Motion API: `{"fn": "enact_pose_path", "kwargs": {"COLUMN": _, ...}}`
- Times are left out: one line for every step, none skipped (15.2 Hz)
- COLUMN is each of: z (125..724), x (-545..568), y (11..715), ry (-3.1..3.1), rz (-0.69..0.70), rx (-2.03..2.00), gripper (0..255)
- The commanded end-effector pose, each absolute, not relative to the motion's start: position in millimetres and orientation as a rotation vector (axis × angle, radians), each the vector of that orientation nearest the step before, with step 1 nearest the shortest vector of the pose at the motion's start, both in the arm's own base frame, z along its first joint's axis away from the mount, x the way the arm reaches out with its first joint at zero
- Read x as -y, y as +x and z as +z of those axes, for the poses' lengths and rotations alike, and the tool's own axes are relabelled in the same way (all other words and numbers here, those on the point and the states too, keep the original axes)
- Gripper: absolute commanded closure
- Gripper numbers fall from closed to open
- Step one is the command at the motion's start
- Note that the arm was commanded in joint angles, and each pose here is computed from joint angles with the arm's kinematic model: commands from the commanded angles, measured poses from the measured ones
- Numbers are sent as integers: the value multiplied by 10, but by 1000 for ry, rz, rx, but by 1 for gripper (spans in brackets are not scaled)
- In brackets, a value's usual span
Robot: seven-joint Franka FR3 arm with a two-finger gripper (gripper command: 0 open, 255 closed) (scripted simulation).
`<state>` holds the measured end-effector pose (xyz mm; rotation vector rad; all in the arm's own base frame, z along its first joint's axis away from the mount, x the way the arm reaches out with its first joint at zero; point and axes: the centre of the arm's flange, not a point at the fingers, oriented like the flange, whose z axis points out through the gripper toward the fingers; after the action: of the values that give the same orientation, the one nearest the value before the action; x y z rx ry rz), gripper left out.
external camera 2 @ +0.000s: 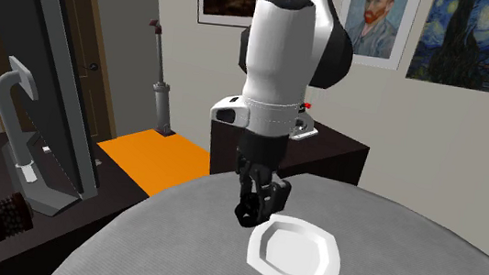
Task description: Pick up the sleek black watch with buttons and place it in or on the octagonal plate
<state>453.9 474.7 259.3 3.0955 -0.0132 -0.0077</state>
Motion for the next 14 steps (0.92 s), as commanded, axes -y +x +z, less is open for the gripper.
{"fn": "enact_pose_path", "kwargs": {"z": 2626, "x": -4865, "y": 4291, "ry": 3095, "rz": -7, "rx": 14, "gripper": 255}}
{"fn": "enact_pose_path", "kwargs": {"z": 2644, "x": -4908, "y": 4168, "ry": 3095, "rz": -7, "rx": 14, "gripper": 255}}
{"fn": "enact_pose_path", "kwargs": {"z": 2662, "x": -4950, "y": 4044, "ry": 3095, "rz": -7, "rx": 14, "gripper": 255}}
{"fn": "enact_pose_path", "kwargs": {"z": 2680, "x": -4993, "y": 3920, "ry": 3095, "rz": -7, "rx": 14, "gripper": 255}}
{"fn": "enact_pose_path", "kwargs": {"z": 2698, "x": -5035, "y": 3797, "ry": 3095, "rz": -7, "rx": 14, "gripper": 255}}
{"fn": "enact_pose_path", "kwargs": {"z": 2716, "x": -5078, "y": 3673, "ry": 3095, "rz": -7, "rx": 14, "gripper": 255}}
{"fn": "enact_pose_path", "kwargs": {"z": 2726, "x": -5101, "y": 3605, "ry": 3095, "rz": -7, "rx": 14, "gripper": 255}}
{"fn": "enact_pose_path", "kwargs": {"z": 2673, "x": -5100, "y": 3605, "ry": 3095, "rz": -7, "rx": 14, "gripper": 255}}
{"fn": "enact_pose_path", "kwargs": {"z": 2621, "x": -5101, "y": 3605, "ry": 3095, "rz": -7, "rx": 14, "gripper": 255}}
{"fn": "enact_pose_path", "kwargs": {"z": 2568, "x": -5101, "y": 3605, "ry": 3095, "rz": -7, "rx": 14, "gripper": 255}}
{"fn": "enact_pose_path", "kwargs": {"z": 2515, "x": -5101, "y": 3605, "ry": 3095, "rz": -7, "rx": 14, "gripper": 255}}
{"fn": "enact_pose_path", "kwargs": {"z": 2462, "x": -5101, "y": 3605, "ry": 3095, "rz": -7, "rx": 14, "gripper": 255}}
{"fn": "enact_pose_path", "kwargs": {"z": 2409, "x": -5101, "y": 3605, "ry": 3095, "rz": -7, "rx": 14, "gripper": 255}}
{"fn": "enact_pose_path", "kwargs": {"z": 2357, "x": -5101, "y": 3605, "ry": 3095, "rz": -7, "rx": 14, "gripper": 255}}
